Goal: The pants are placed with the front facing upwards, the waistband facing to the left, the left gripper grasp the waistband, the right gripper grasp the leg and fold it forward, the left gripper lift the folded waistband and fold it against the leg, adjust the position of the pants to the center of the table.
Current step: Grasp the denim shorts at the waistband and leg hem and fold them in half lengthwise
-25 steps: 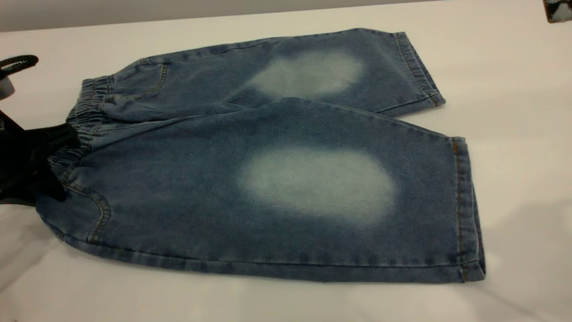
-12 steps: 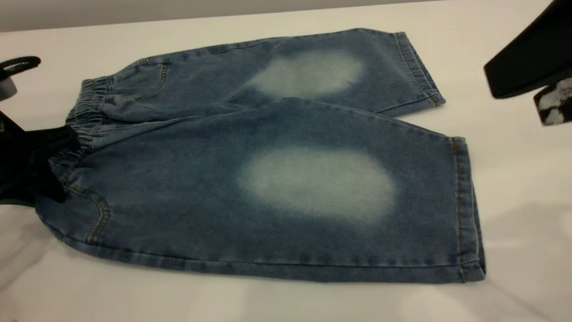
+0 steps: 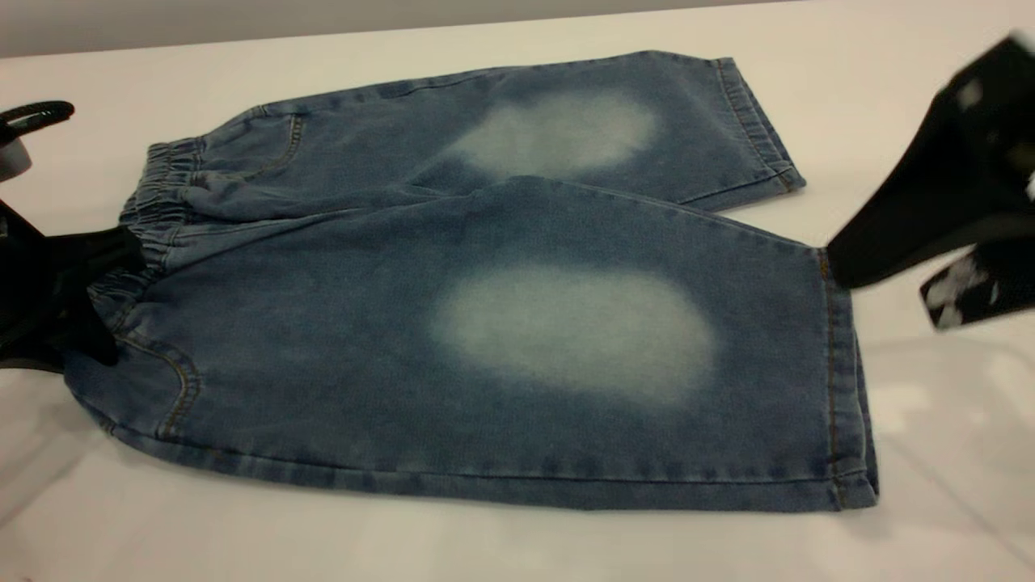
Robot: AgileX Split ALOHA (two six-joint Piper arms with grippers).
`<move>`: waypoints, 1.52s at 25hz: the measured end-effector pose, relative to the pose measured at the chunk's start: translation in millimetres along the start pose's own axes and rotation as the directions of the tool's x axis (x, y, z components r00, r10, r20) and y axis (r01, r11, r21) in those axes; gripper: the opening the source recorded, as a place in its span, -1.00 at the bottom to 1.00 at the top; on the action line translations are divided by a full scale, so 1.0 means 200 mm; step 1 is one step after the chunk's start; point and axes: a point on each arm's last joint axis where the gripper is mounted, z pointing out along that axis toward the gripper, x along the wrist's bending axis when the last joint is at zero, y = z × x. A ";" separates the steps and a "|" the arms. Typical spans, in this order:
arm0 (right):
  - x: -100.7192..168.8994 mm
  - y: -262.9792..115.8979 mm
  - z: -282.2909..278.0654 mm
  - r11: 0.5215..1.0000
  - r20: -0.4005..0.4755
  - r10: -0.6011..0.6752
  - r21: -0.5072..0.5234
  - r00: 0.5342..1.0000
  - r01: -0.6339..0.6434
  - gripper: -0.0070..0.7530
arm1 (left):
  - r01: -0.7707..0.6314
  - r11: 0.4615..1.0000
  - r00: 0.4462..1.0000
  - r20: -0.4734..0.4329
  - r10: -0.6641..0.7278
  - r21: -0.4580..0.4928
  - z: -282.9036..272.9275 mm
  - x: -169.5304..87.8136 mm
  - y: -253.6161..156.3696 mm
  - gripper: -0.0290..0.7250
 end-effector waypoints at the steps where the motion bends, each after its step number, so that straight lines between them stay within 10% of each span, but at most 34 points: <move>1: -0.02 0.00 0.03 1.000 0.005 0.008 0.019 1.000 -0.008 0.33 | 0.000 1.000 1.000 0.000 0.000 0.000 0.00 0.00 0.00 -0.52; 16: -0.27 -0.05 0.38 0.980 0.029 0.084 0.181 0.996 -0.088 0.33 | -0.001 1.000 1.000 0.000 0.001 0.000 0.00 0.00 0.00 -0.52; 38: -0.33 -0.05 0.42 0.986 0.069 0.046 0.158 0.997 -0.057 0.33 | -0.001 1.000 1.000 0.002 0.001 -0.010 0.00 0.00 0.00 -0.52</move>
